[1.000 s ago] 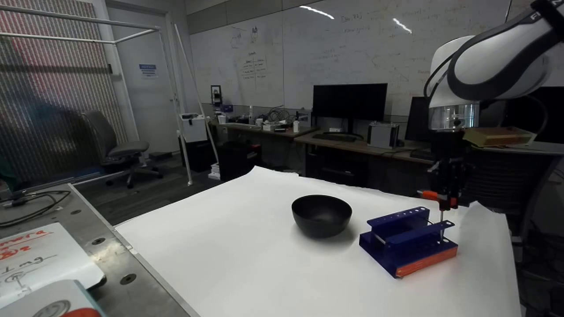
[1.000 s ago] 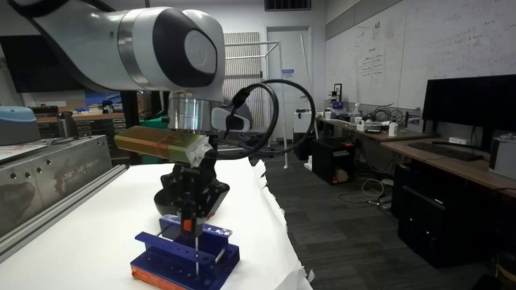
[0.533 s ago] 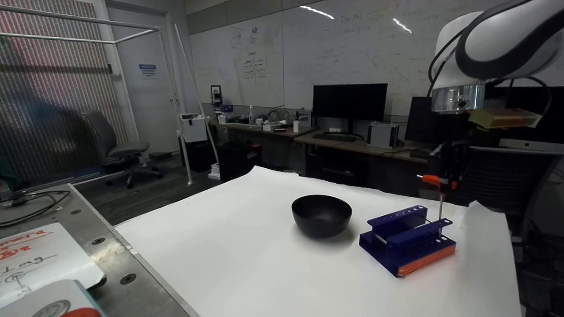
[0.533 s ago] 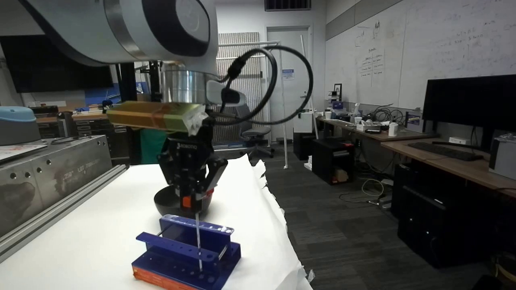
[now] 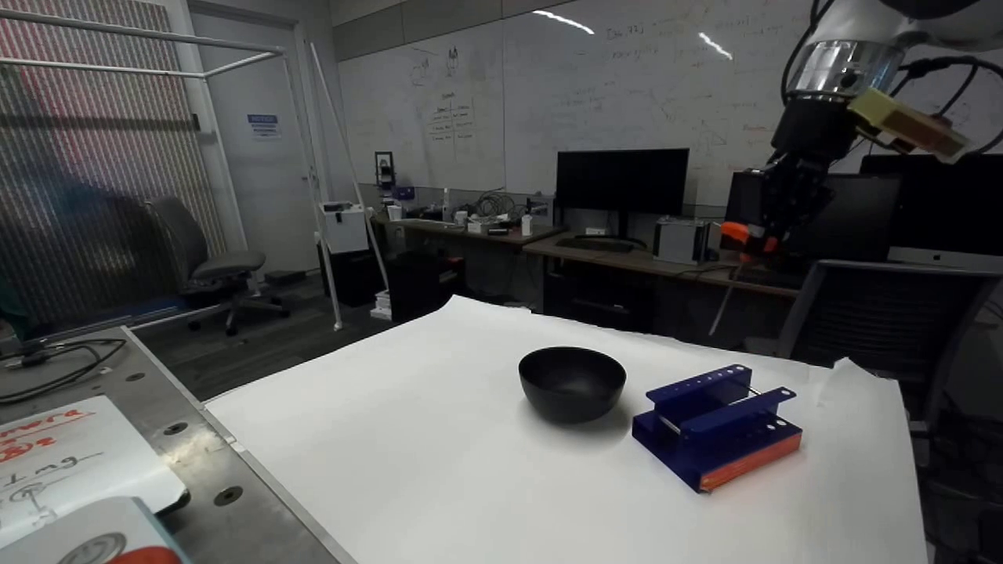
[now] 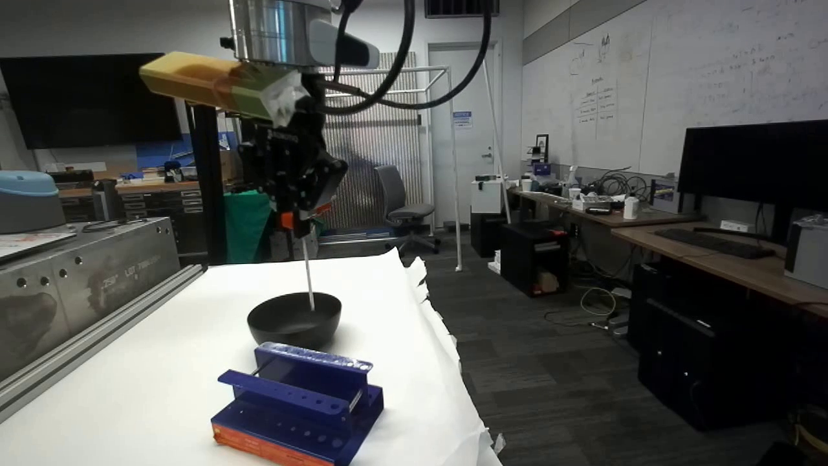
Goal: Pick up the object tool and put it in the bowl
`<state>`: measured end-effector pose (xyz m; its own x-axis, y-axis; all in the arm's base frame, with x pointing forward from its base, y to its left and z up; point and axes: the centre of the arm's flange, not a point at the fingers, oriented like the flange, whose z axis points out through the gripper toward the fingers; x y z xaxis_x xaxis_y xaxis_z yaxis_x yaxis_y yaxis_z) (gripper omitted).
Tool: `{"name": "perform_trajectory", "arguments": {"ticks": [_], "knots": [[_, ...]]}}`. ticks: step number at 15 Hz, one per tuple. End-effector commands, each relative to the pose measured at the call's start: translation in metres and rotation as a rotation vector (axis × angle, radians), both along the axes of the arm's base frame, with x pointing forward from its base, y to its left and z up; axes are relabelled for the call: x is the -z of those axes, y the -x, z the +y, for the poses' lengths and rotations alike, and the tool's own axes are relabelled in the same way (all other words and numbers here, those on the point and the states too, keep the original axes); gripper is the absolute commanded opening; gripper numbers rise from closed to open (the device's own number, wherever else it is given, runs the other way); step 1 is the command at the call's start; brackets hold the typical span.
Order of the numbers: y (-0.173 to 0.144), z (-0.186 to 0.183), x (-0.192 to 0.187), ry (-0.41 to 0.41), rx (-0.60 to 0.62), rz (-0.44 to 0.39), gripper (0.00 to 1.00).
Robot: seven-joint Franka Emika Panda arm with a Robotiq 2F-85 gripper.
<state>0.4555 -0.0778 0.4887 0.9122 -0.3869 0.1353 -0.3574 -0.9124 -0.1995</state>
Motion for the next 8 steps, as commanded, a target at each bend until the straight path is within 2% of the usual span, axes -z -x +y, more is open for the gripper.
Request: {"name": "perform_trajectory", "arguments": {"ticks": [1,5,8], "knots": [[-0.033,-0.017,0.025,-0.093,0.071,-0.172,0.05],[-0.082,-0.009,0.079,-0.182,0.13,-0.378,0.05],[-0.113,0.019,0.116,-0.279,0.132,-0.457,0.05]]}}
